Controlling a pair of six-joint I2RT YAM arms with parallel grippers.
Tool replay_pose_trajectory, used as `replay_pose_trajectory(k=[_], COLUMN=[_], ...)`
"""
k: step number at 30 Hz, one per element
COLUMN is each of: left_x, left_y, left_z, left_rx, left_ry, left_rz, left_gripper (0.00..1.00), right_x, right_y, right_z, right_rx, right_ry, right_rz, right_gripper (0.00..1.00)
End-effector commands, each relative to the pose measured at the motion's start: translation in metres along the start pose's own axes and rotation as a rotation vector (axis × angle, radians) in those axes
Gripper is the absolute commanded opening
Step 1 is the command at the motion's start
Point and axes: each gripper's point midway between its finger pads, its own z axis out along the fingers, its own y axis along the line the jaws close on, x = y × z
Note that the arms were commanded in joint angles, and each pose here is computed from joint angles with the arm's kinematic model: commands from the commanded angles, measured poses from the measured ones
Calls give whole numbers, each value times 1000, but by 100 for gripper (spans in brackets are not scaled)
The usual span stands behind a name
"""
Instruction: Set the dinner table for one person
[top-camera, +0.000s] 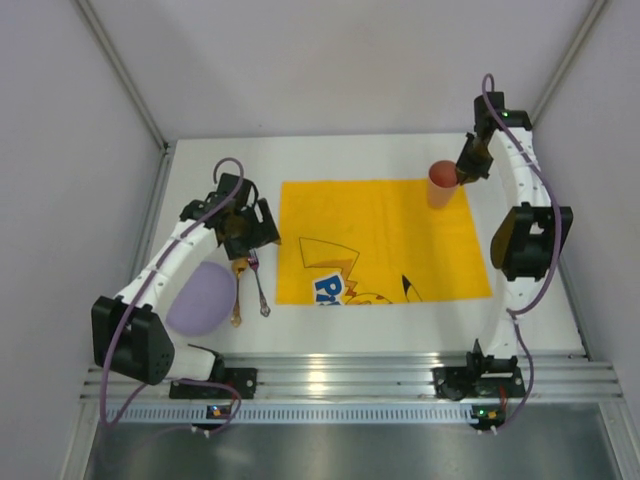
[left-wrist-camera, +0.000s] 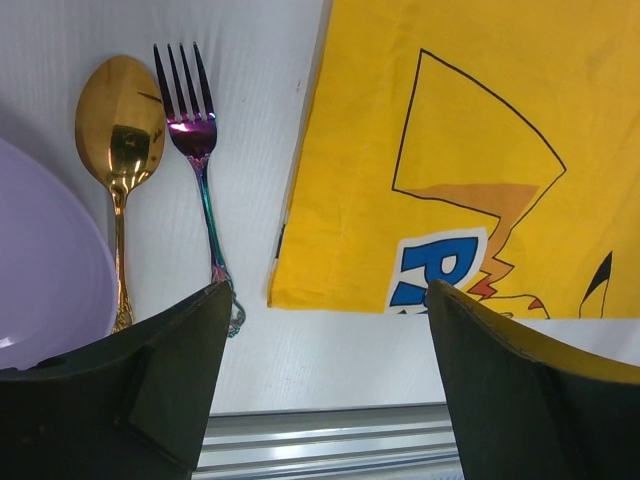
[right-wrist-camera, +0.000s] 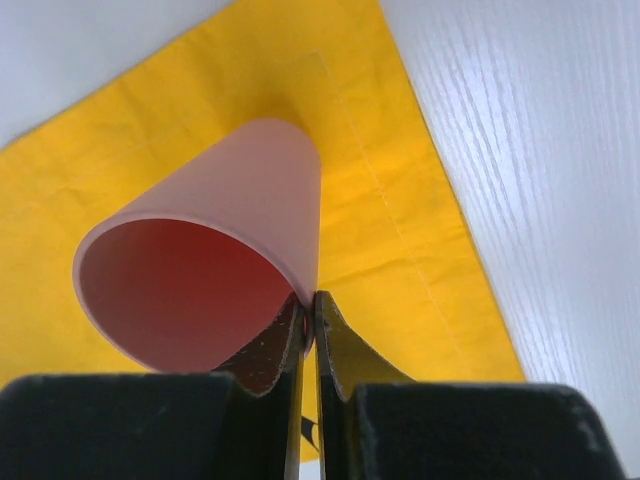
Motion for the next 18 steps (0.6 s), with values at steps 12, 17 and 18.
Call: replay_pose_trajectory(k=[12,17,18], left_x=[-2,9,11], left_y=[3,12,14], left_z=[3,16,19], left_rx=[33,7,2], left_ry=[-25,15,21], left_rz=[2,-17,-19], left_gripper=[83,81,80], right_x=[-14,-23,-23], right_y=[-23,-12,-8], right_z=[36,4,-3], right_rx=[74,8,-16], right_ry=[17,-37,-41], right_rz=[72,81,83], right_gripper=[26,66,71])
